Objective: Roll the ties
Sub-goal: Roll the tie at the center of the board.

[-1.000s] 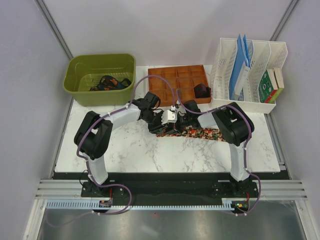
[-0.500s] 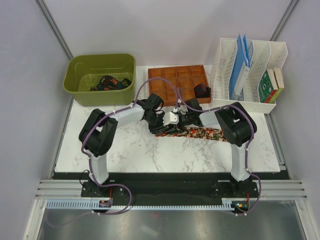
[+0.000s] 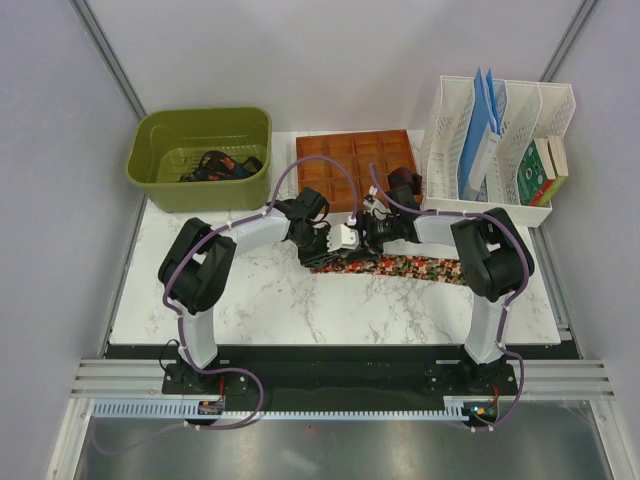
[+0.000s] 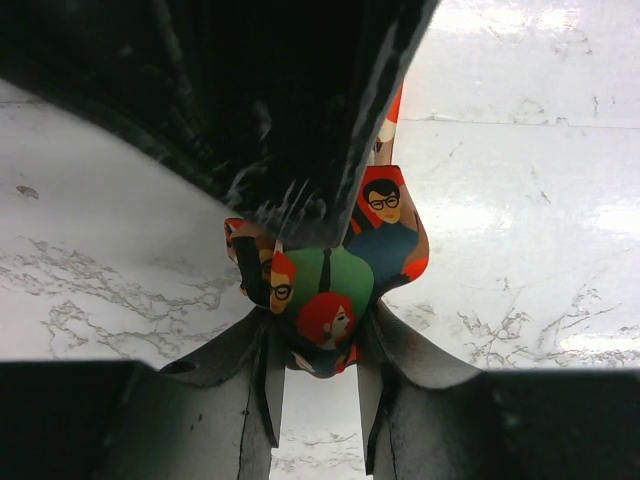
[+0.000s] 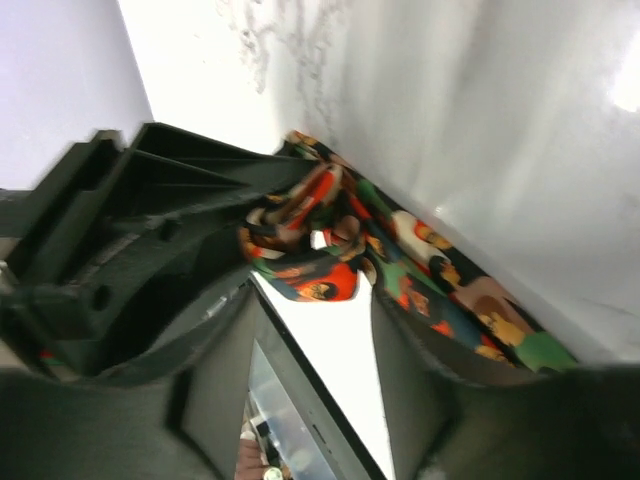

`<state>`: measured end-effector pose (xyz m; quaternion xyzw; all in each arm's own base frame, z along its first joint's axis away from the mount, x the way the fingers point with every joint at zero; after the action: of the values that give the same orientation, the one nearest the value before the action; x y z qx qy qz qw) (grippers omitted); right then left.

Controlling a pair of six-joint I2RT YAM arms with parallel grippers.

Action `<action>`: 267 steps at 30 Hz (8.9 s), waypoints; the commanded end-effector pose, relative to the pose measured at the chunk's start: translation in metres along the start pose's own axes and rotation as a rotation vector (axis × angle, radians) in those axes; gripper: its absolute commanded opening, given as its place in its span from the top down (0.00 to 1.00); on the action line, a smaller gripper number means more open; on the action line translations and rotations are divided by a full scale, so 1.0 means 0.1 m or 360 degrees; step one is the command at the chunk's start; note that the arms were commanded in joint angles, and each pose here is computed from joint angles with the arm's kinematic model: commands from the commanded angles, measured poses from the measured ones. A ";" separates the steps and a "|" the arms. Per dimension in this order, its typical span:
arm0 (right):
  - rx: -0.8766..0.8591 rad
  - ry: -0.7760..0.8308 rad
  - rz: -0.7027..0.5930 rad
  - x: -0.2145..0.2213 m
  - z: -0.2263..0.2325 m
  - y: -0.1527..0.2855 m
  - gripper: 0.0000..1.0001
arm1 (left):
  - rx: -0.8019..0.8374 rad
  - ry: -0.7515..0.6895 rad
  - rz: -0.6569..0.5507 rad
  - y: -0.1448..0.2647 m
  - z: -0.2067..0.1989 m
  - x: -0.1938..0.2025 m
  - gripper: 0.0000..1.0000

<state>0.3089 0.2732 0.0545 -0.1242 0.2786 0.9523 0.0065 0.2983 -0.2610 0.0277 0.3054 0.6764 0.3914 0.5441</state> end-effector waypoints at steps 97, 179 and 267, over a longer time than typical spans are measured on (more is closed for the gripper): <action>0.0062 0.0036 -0.0040 0.10 -0.19 -0.20 0.57 | 0.0020 -0.0227 -0.0052 -0.17 -0.09 -0.10 0.73; 0.0083 0.0118 -0.0007 0.06 -0.25 -0.46 0.97 | 0.0122 -0.0121 0.0050 -0.32 -0.29 -0.13 0.54; 0.0386 0.0218 0.0068 0.30 -0.74 -0.08 1.00 | -0.0081 0.0213 -0.0506 1.00 0.17 -0.35 0.01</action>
<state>0.3026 0.2566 0.0213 -0.1639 0.3089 0.9369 -0.0054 0.3405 -0.2335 0.1708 0.0748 0.7179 0.3583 0.5922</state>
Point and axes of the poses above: each gripper's point midway between its finger pads, its own y axis back along the fingers, its own z axis along the line the jaws close on, x = y × z, the point moved 1 cm from there along y, back along the fingers, and after that the axes turned 11 degrees about y, right-handed, at the moved point
